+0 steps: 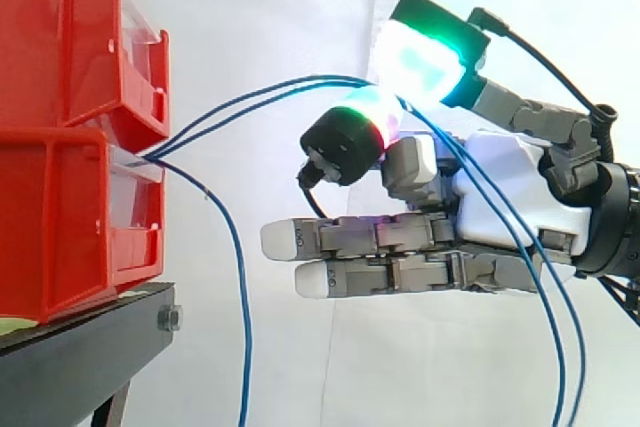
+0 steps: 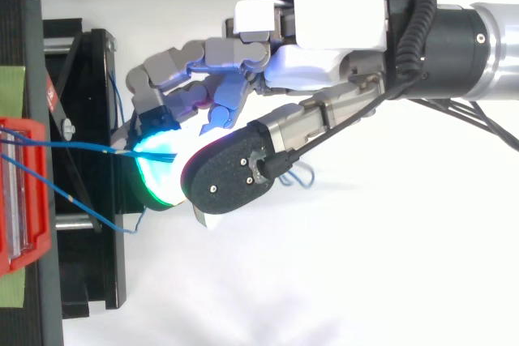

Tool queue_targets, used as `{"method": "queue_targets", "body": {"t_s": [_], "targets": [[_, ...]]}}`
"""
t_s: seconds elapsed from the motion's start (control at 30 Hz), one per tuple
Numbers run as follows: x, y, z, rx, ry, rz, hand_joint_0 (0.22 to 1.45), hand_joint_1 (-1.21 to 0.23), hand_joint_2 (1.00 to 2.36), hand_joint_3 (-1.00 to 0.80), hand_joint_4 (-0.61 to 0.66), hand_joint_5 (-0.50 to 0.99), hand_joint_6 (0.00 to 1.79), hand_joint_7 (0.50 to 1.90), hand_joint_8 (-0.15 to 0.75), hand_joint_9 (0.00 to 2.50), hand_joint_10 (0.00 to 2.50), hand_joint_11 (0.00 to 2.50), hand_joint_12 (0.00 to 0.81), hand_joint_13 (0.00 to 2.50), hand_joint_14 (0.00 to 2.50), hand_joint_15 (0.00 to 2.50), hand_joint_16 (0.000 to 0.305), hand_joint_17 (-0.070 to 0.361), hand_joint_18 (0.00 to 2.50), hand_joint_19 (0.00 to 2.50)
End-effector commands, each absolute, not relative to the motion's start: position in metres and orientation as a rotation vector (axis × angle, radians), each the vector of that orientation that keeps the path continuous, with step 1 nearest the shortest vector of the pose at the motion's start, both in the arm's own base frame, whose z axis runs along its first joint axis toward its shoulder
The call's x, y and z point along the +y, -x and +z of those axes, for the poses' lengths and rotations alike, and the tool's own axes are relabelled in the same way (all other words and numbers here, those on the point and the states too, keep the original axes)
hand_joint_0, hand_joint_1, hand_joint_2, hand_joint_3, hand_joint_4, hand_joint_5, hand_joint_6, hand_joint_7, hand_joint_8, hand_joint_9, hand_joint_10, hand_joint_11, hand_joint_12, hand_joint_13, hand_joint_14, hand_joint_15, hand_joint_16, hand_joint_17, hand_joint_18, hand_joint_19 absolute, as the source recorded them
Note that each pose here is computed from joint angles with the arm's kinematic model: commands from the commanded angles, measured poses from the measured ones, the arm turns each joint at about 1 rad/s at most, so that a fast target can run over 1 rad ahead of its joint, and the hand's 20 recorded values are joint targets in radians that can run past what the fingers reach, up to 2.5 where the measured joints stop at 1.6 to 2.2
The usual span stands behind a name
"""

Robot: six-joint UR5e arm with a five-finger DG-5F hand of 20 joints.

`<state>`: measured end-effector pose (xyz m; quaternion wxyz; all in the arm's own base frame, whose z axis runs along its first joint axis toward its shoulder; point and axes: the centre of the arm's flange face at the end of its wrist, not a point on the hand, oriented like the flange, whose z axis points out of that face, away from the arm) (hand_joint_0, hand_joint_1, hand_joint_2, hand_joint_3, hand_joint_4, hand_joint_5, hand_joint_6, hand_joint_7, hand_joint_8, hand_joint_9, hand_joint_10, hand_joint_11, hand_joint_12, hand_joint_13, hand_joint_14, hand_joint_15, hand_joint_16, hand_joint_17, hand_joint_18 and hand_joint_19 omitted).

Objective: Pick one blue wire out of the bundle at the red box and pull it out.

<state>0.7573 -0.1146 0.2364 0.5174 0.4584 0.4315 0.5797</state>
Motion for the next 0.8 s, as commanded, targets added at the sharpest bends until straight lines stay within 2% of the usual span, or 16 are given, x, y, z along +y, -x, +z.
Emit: {"method": "queue_targets", "body": {"t_s": [0.0, 0.2, 0.4, 0.6, 0.7, 0.73, 0.77], "targets": [[-0.1146, -0.7576, 0.2370, 1.034, -1.100, 1.392, 0.49, -0.52, 1.01, -0.35, 0.17, 0.00, 0.50, 1.63, 0.220, 1.09, 0.02, 0.56, 0.389, 0.33, 0.01, 0.22, 0.062, 0.139, 0.16, 0.39], [-0.1144, -0.7576, 0.2370, 1.036, -1.099, 1.393, 0.50, -0.51, 1.01, -0.37, 0.18, 0.01, 0.51, 1.64, 0.218, 1.18, 0.02, 0.58, 0.386, 0.39, 0.01, 0.23, 0.061, 0.137, 0.21, 0.40], [-0.1146, -0.7572, 0.2363, 1.036, -1.101, 1.391, 0.56, -0.46, 1.01, -0.34, 0.18, 0.02, 0.50, 1.62, 0.181, 1.27, 0.03, 0.57, 0.361, 0.46, 0.01, 0.23, 0.055, 0.124, 0.27, 0.42], [-0.1146, -0.7576, 0.2370, 1.034, -1.100, 1.392, 0.57, -0.46, 1.01, -0.32, 0.22, 0.02, 0.50, 1.55, 0.177, 1.29, 0.02, 0.55, 0.359, 0.47, 0.01, 0.23, 0.055, 0.124, 0.28, 0.42], [-0.1146, -0.7576, 0.2370, 1.034, -1.100, 1.392, 0.57, -0.49, 1.01, -0.30, 0.19, 0.02, 0.50, 1.60, 0.189, 1.28, 0.03, 0.58, 0.360, 0.47, 0.01, 0.24, 0.055, 0.123, 0.28, 0.42], [-0.1146, -0.7571, 0.2374, 1.034, -1.100, 1.392, 0.56, -0.54, 1.02, -0.30, 0.18, 0.03, 0.50, 1.67, 0.196, 1.30, 0.03, 0.60, 0.362, 0.47, 0.01, 0.24, 0.055, 0.124, 0.28, 0.42], [-0.1148, -0.7572, 0.2363, 1.034, -1.102, 1.390, 0.56, -0.58, 1.02, -0.30, 0.18, 0.02, 0.53, 1.64, 0.201, 1.31, 0.03, 0.65, 0.364, 0.48, 0.01, 0.25, 0.055, 0.123, 0.29, 0.42]]}}
